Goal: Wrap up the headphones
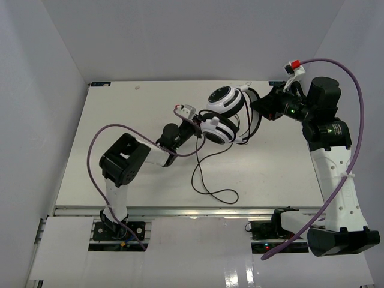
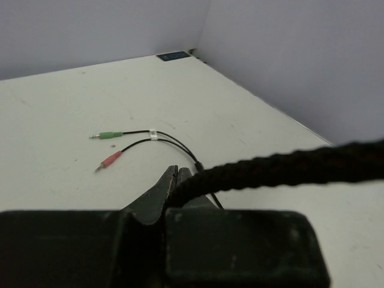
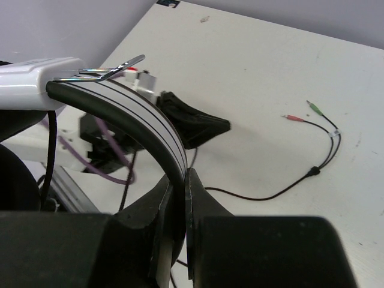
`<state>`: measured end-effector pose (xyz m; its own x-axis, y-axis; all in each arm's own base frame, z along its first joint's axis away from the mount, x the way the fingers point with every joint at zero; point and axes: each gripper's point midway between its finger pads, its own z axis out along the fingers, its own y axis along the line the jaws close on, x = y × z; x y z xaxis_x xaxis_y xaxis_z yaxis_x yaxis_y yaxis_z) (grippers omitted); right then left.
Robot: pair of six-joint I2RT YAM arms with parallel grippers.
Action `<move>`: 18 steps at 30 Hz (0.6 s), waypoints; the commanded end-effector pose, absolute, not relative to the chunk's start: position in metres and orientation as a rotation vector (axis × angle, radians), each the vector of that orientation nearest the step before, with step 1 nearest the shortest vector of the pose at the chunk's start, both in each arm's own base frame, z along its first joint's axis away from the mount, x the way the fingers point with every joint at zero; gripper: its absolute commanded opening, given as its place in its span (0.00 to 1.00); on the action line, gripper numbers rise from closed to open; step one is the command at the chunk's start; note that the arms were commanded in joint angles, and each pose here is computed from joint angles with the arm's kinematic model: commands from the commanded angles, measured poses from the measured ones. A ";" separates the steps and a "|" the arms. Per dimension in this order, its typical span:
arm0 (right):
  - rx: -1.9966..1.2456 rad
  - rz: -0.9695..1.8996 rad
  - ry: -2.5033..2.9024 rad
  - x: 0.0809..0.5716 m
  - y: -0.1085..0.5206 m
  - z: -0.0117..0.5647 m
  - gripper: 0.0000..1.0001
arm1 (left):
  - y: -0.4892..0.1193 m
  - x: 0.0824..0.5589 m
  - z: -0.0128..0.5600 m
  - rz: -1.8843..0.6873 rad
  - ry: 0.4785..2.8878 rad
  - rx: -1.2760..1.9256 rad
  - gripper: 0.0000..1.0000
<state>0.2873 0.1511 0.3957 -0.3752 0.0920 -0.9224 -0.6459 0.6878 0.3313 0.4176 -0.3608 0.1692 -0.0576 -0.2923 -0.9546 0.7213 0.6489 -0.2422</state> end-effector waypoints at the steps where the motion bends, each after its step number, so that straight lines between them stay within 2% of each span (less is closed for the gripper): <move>1: -0.434 0.720 1.778 0.301 0.139 0.399 0.08 | -0.356 0.363 0.232 -1.084 1.287 0.694 0.00; 6: -0.650 0.735 1.706 0.288 0.151 0.401 0.08 | -0.332 0.320 0.226 -1.278 1.376 0.932 0.00; 10: -0.783 0.672 1.660 0.285 0.151 0.400 0.08 | -0.298 0.314 0.223 -1.416 1.464 0.957 0.00; 14: -0.912 0.621 1.667 0.277 0.160 0.381 0.08 | -0.280 0.325 0.212 -1.508 1.667 0.897 0.00; 18: -1.083 0.543 1.672 0.259 0.187 0.349 0.08 | -0.276 0.359 0.189 -1.484 1.921 0.825 0.00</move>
<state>0.2826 0.1581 0.3555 -0.2150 -0.2628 -0.9406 -0.7950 0.6065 0.0122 0.3570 -0.2803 0.2056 -0.4451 -0.0094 -0.8954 0.8798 0.1816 -0.4392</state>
